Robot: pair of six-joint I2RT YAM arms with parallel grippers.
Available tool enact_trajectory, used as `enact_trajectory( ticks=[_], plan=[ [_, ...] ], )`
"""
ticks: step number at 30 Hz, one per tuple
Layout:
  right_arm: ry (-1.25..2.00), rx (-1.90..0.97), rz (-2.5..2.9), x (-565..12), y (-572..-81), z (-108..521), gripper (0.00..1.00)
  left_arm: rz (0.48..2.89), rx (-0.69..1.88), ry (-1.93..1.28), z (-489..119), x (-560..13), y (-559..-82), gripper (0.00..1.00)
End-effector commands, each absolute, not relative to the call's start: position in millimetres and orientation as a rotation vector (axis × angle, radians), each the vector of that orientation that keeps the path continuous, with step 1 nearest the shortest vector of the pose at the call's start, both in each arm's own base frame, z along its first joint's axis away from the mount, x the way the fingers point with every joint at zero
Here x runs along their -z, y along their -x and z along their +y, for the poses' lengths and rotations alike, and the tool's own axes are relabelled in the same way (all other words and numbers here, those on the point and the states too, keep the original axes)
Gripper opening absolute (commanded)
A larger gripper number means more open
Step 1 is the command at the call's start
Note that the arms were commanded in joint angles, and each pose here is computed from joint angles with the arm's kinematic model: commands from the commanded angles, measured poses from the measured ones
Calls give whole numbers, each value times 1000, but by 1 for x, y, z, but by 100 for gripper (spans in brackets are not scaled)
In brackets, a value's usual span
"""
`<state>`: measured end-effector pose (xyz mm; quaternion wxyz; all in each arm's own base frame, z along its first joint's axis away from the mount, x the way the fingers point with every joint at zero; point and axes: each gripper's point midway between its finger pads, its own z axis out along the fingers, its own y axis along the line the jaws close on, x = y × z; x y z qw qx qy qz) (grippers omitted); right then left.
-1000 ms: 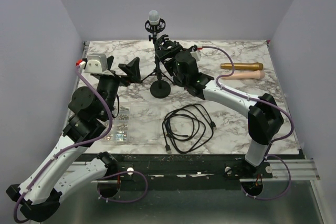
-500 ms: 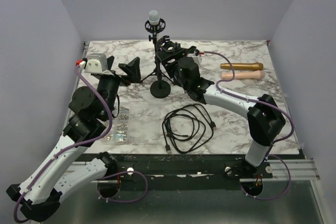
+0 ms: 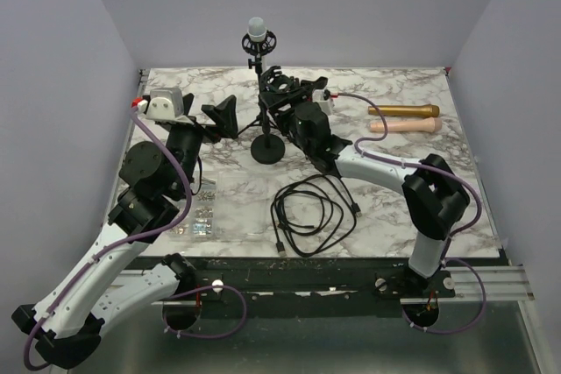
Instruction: Remove the microphone from the stand
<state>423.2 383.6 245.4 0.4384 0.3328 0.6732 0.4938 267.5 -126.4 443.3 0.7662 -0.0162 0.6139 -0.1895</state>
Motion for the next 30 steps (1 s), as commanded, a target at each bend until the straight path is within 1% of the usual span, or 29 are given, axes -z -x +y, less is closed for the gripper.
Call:
enact_trajectory(
  ticks=[1,7,12,19,21,26,30],
  plan=[
    [-764,-698,2153,-62,-381,348,68,1331,425,27,-128,-443,-267,98],
    [-776,-611,2189,-33,-371,332,68,1333,431,25,-129,-443,-267,99],
    [-759,-574,2214,-18,-371,332,69,1340,426,24,-130,-441,-269,99],
    [-726,-585,2201,-29,-376,336,70,1344,429,23,-131,-440,-270,98],
    [-715,-593,2186,-38,-378,337,73,1343,428,26,-131,-440,-270,99],
    [-653,-627,2139,-70,-387,343,89,1344,427,27,-130,-439,-271,99],
    [-592,-664,2097,-101,-394,351,96,1347,429,27,-131,-439,-271,98]
  ],
)
